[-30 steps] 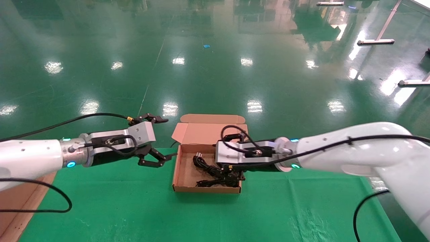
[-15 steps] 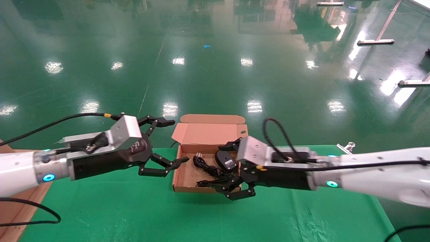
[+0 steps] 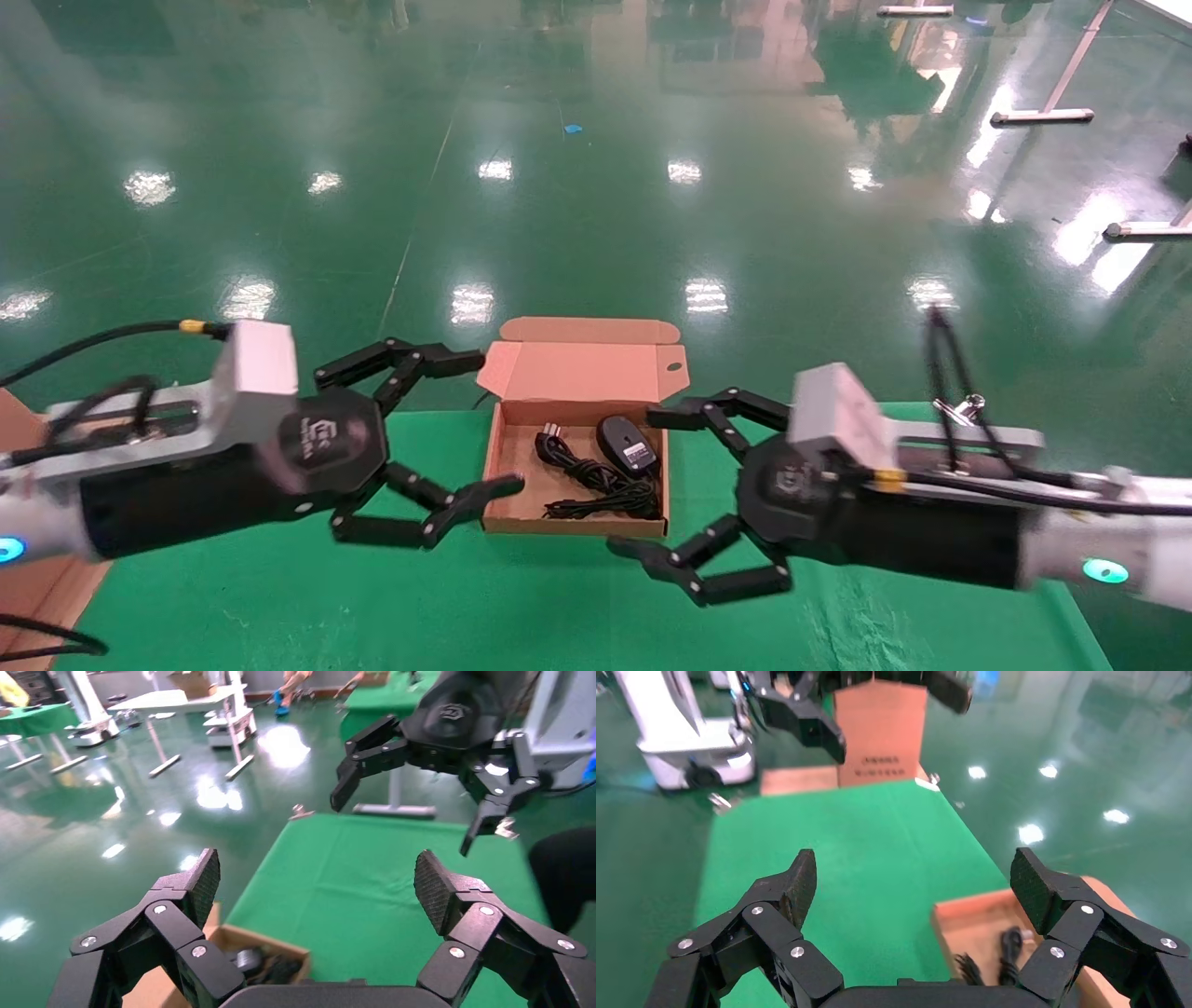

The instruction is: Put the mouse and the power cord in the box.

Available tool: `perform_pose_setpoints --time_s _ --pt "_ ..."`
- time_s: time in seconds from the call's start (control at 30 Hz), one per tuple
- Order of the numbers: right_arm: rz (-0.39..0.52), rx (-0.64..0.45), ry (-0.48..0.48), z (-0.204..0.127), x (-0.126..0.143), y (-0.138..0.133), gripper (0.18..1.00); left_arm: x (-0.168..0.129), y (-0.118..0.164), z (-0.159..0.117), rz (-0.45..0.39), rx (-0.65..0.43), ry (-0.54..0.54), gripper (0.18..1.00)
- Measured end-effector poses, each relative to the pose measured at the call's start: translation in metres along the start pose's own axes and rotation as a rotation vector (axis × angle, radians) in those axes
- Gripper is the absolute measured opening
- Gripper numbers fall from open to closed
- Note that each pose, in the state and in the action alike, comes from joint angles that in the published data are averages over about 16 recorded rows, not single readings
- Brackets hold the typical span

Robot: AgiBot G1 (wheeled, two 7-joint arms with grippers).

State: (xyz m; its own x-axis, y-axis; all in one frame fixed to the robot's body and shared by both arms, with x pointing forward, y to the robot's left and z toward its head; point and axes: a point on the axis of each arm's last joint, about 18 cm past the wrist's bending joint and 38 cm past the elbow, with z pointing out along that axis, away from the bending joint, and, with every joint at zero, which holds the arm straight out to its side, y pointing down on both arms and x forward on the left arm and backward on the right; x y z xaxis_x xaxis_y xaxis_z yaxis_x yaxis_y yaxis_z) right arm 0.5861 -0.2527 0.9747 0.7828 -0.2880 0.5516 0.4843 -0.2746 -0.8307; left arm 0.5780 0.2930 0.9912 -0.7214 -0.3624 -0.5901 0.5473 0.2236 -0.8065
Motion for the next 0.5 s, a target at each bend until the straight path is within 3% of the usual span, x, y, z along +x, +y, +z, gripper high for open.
perform_pose_setpoints --time_s 0.5 --pt "0.071 0.133 -0.098 -0.074 -0.049 -0.043 1.001 0.054 -0.044 -0.039 -0.110 0.077 0.165 1.001"
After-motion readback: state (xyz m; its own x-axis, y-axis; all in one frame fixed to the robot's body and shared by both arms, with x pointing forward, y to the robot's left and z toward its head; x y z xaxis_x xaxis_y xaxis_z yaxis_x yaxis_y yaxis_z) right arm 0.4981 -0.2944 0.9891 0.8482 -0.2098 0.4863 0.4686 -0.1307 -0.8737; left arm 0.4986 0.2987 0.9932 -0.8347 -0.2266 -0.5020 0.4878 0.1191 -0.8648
